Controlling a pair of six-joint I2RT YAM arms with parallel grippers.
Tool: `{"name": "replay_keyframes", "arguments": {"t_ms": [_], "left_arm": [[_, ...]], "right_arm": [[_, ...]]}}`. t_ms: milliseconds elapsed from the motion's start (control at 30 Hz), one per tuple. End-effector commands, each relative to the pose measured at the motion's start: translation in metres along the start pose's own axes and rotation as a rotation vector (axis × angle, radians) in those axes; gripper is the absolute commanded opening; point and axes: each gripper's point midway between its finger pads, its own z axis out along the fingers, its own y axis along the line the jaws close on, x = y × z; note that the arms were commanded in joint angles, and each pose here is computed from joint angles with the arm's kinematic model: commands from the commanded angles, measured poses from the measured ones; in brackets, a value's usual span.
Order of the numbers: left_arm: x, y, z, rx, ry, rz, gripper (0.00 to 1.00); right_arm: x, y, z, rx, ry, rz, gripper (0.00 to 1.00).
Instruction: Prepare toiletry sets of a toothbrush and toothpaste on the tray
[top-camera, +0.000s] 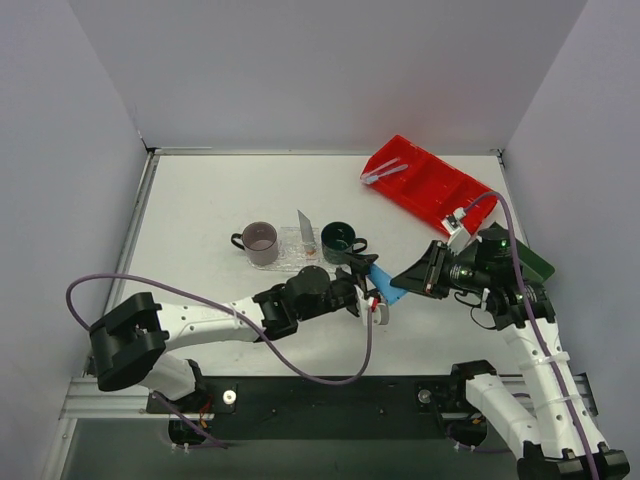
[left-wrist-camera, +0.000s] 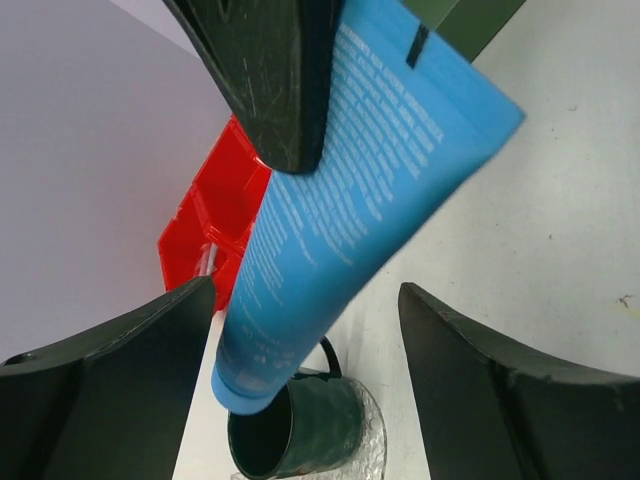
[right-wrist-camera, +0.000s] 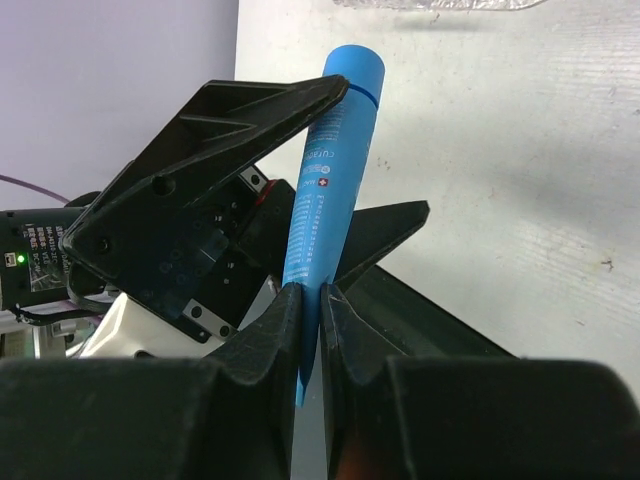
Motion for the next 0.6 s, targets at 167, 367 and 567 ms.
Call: {"name": "replay_keyframes", "arguments": {"t_ms": [167, 367, 567], "left_arm": [[-0.026, 0.032, 0.019, -0.125, -0.041, 0.021, 0.70], [-0.024, 0.027, 0.016, -0.133, -0.040, 0.028, 0.32], [-0.029, 0.022, 0.011, -0.121, -0.054, -0.025, 0.14]], "right_arm": [[0.006, 0.019, -0.002, -0.070, 0.053, -0.016, 0.00], [0.006, 0.017, -0.001, -0.061, 0.055, -0.001, 0.00], [0.001, 0.016, 0.000, -0.043, 0.033, 0.013, 0.00]]}}
